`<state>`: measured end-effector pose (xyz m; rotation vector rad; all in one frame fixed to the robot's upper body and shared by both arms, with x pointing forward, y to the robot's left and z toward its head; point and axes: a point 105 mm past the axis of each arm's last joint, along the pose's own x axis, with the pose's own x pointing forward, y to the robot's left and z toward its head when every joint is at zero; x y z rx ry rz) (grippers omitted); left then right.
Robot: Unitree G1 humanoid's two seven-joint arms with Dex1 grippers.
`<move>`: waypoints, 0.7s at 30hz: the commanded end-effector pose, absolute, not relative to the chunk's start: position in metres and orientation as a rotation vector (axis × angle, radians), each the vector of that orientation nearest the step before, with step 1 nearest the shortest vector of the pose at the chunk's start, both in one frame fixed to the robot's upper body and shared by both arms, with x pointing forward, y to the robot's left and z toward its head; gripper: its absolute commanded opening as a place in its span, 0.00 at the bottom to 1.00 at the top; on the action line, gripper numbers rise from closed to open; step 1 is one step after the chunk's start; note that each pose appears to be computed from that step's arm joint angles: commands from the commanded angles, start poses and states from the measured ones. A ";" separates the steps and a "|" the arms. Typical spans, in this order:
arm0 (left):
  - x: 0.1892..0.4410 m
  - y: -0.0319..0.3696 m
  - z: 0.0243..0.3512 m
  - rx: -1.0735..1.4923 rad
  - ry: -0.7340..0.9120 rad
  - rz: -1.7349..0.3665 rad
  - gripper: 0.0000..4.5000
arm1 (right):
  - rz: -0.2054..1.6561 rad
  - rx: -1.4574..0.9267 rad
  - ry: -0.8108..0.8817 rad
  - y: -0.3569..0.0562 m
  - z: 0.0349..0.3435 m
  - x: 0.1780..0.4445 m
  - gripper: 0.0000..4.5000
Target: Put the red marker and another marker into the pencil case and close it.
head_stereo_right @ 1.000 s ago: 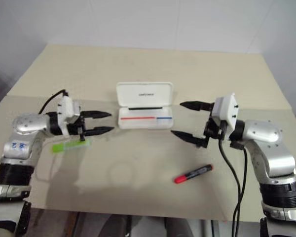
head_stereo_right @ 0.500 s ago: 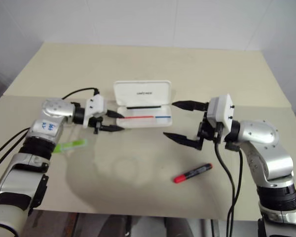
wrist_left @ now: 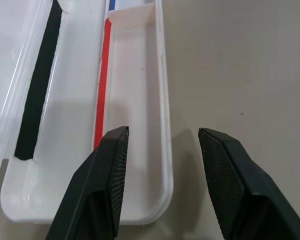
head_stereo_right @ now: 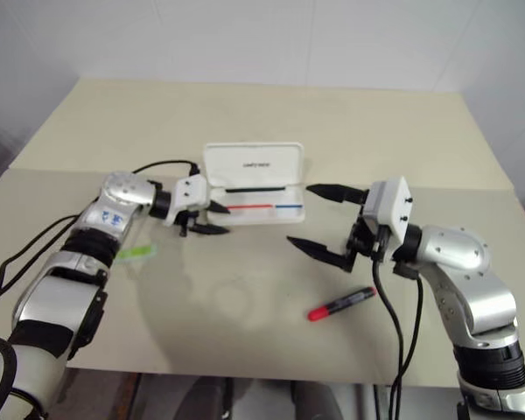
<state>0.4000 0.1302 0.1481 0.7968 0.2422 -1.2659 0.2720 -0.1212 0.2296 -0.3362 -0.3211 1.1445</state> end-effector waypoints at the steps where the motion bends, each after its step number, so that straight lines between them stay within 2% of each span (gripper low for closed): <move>1: 0.404 0.131 0.154 0.823 0.263 -1.252 0.51 | 1.122 -0.367 -0.388 -0.124 0.243 0.266 1.00; 4: 0.403 0.138 0.145 0.812 0.344 -1.257 0.51 | 1.115 -0.374 -0.393 -0.126 0.245 0.267 1.00; 6: 0.404 0.141 0.143 0.814 0.371 -1.245 0.43 | 1.110 -0.381 -0.399 -0.127 0.247 0.268 1.00; 12: 0.406 0.133 0.151 0.820 0.329 -1.256 0.04 | 1.108 -0.387 -0.405 -0.128 0.249 0.269 1.00; 13: 0.402 0.131 0.152 0.818 0.331 -1.295 0.01 | 1.108 -0.387 -0.405 -0.129 0.250 0.269 1.00; 21: 0.379 0.112 0.168 0.857 0.201 -1.445 0.01 | 1.077 -0.379 -0.355 -0.140 0.240 0.271 1.00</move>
